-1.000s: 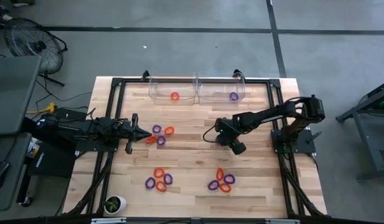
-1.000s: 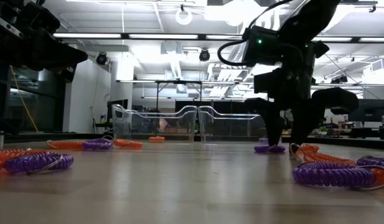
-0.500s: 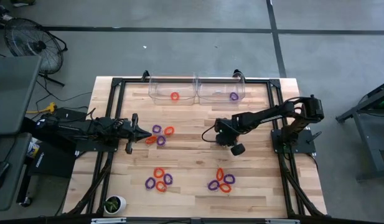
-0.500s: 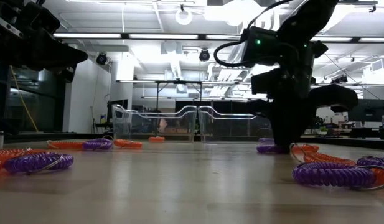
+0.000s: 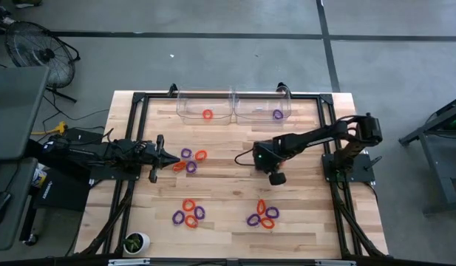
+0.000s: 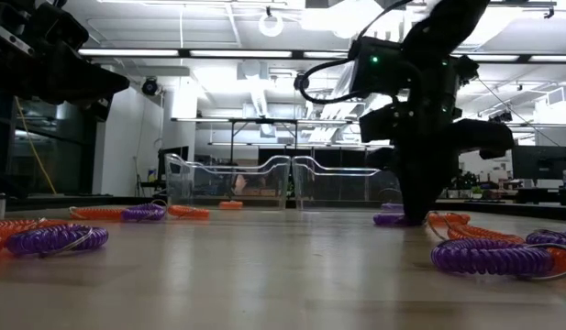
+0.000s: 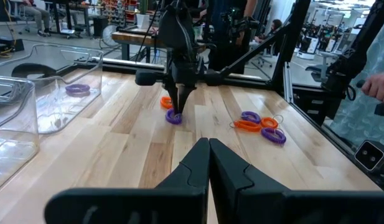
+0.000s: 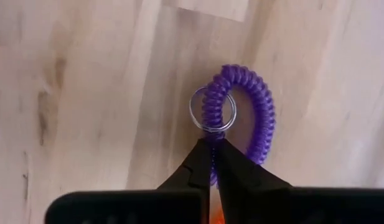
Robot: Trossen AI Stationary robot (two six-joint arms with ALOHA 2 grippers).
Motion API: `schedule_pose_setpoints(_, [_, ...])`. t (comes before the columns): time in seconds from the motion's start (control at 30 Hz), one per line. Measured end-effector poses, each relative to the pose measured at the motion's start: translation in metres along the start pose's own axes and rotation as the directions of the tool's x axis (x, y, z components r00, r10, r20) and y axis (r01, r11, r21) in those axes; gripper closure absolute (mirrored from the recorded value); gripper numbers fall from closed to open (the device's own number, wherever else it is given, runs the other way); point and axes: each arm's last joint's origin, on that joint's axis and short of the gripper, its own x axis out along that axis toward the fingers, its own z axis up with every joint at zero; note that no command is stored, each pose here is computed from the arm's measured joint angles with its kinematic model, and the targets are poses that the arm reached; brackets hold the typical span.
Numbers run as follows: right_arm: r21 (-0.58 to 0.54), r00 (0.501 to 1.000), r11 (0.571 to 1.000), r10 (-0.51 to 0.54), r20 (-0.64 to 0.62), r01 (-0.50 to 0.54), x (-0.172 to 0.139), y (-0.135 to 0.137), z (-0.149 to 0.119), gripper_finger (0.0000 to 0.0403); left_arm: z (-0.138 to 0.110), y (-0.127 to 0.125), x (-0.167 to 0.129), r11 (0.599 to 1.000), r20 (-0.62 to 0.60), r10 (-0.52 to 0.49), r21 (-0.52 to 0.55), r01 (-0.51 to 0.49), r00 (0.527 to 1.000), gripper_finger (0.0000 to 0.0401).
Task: Sort spring keychains
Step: Put the violet spring keychain into the right transparent bin
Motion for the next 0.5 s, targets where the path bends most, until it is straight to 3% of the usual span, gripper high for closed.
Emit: schedule_pose_setpoints(0.5, [0.201,0.994,0.974,-0.112,0.012,0.107,-0.041,-0.014,0.034,0.0402,0.000,0.000,0.000,1.000,0.000,0.000,0.000,0.000,1.000,0.0401])
